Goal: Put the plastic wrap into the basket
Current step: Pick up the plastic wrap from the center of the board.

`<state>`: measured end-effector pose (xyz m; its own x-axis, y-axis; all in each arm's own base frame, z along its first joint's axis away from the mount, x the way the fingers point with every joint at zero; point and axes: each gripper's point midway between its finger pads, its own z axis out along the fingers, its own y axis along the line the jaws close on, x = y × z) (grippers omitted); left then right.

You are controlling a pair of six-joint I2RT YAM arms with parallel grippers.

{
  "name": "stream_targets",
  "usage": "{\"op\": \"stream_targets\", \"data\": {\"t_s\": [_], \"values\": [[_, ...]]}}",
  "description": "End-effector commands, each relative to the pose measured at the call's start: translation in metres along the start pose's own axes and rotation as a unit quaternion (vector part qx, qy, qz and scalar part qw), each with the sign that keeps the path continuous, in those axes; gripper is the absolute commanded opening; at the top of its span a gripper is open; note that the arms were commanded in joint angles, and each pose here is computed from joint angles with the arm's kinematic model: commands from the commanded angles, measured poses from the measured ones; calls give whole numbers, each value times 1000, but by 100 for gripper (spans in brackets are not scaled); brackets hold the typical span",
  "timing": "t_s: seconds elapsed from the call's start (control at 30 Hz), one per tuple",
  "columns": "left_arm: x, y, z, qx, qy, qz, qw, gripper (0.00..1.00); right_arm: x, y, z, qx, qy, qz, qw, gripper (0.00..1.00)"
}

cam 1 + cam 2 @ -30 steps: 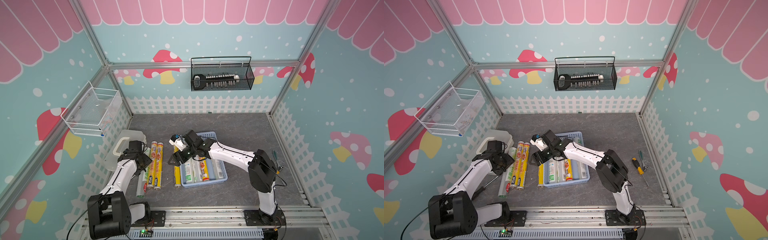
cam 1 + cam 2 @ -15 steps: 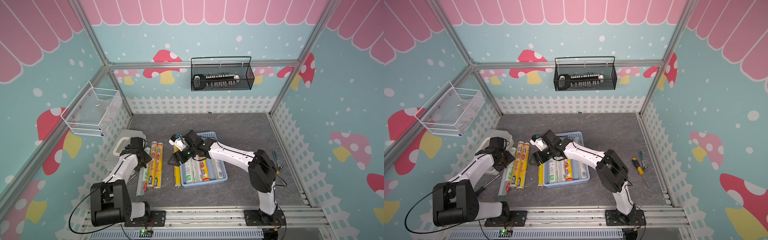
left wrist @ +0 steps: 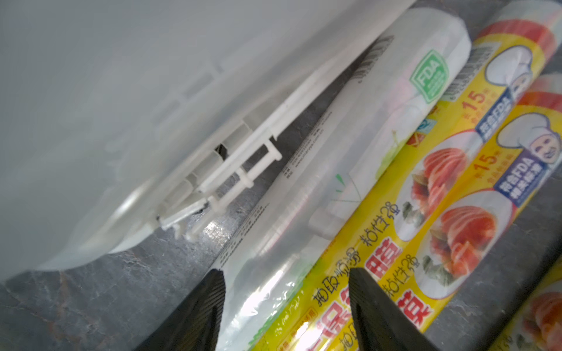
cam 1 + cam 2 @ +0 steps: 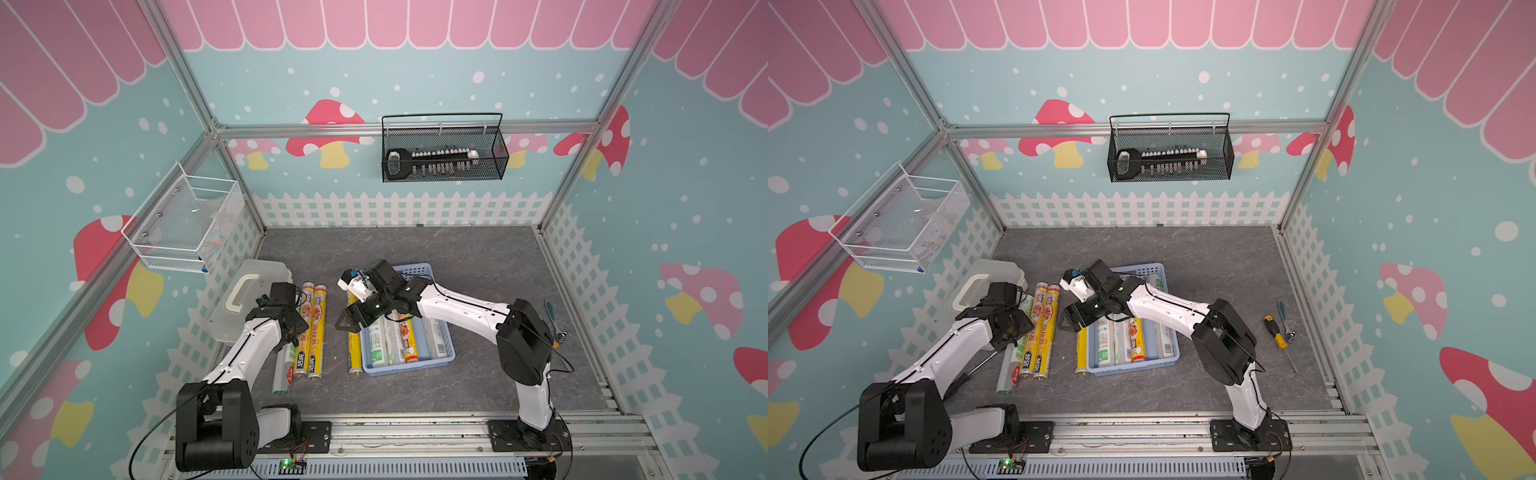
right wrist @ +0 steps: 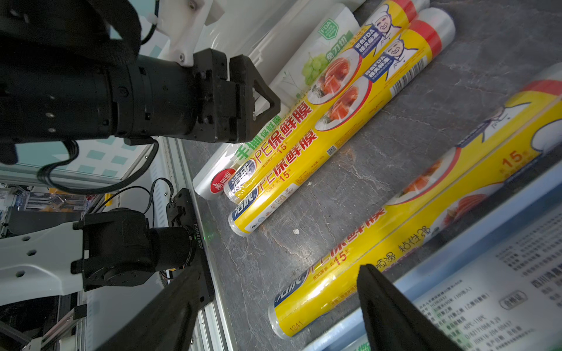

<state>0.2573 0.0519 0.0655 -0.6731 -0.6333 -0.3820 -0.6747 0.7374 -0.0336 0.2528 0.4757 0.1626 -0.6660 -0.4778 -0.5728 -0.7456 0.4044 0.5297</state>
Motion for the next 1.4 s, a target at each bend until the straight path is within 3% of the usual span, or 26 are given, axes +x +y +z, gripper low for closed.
{"op": "stream_targets", "data": {"t_s": [0.0, 0.27, 0.47, 0.63, 0.8, 1.37], "values": [[9, 7, 6, -30, 2, 10, 1000, 66, 8, -4, 5, 3, 14, 7, 1000, 83], [18, 5, 18, -46, 25, 23, 998, 67, 12, -5, 2, 6, 16, 5, 1000, 83], [32, -26, 17, 34, 68, 24, 997, 65, 15, -9, -2, 18, 13, -1, 1000, 84], [31, -33, 3, 66, 53, 23, 996, 65, 13, -14, -7, 28, 7, -1, 1000, 84], [27, -26, 6, 46, 41, 32, 998, 68, 14, -16, -8, 28, 8, 1, 1000, 84], [29, -28, 36, -2, 83, 76, 994, 68, 11, -22, -9, 32, 5, 10, 999, 84]]}}
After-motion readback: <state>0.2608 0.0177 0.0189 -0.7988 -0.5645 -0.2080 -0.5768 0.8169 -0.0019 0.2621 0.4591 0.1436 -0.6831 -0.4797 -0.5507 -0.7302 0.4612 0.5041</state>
